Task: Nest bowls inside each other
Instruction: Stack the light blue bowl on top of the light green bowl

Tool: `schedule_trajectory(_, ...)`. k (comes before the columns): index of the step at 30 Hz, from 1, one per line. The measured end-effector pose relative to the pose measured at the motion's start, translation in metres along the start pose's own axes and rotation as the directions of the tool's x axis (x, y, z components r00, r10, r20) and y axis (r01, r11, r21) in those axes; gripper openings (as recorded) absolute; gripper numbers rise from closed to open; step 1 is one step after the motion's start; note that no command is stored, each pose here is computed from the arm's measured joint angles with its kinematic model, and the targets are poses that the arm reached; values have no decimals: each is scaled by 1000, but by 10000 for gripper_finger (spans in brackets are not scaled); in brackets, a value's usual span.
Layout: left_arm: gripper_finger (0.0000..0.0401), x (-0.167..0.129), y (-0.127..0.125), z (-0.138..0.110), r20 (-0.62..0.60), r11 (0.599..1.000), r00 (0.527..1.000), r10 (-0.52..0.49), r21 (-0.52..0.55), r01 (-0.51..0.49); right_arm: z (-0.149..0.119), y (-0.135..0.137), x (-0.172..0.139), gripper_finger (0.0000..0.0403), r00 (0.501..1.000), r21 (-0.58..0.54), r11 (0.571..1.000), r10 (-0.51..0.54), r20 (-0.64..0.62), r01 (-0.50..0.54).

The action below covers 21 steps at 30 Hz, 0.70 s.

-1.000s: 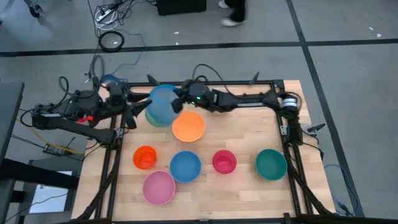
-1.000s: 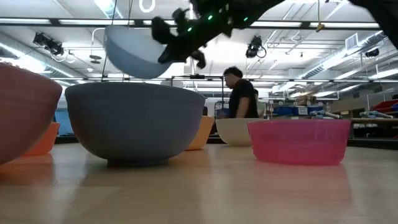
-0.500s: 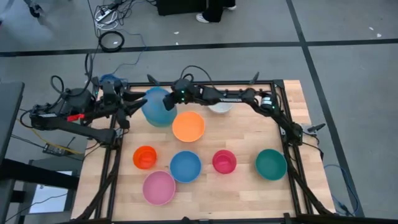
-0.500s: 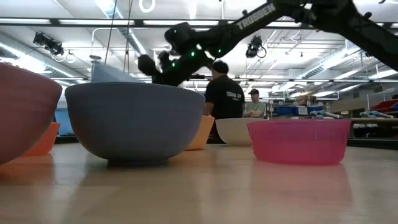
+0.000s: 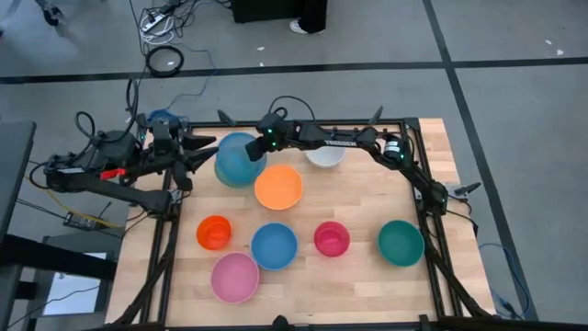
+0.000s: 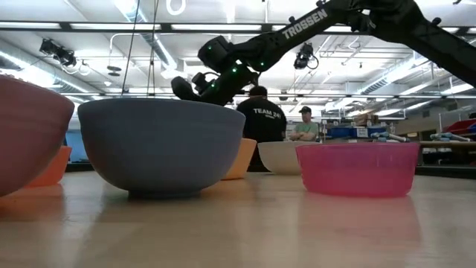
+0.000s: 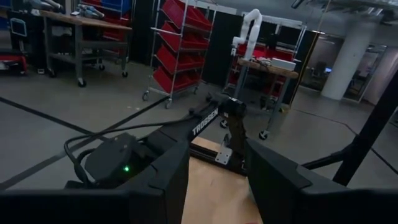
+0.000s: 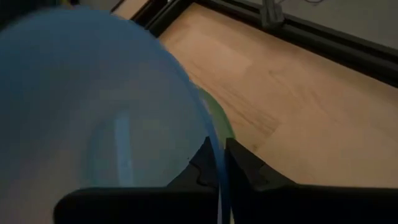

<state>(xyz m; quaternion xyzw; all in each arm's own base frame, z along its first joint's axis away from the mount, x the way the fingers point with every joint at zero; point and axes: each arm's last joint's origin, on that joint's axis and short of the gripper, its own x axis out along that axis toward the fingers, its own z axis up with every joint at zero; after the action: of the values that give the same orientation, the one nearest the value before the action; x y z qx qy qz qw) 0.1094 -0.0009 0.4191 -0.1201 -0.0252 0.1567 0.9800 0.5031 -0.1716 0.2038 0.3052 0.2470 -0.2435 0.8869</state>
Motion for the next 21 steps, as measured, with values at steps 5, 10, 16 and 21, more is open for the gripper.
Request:
schedule_trajectory(5,162,0,0,-1,-5,1000,1000,1,2,-1,1,1,0,50,1000,-20,1000,6,8,-5)
schedule_trajectory(10,162,0,0,-1,-8,1000,1000,2,4,-2,1,0,0,96,1000,-27,1000,5,5,-5)
schedule_trajectory(16,162,0,0,-2,-15,1000,1000,4,7,-4,-3,1,0,139,999,-34,999,12,-33,-13)
schedule_trajectory(21,162,0,1,-5,-49,1000,999,13,18,-12,-12,-4,-1,150,990,-38,999,-34,-134,29)
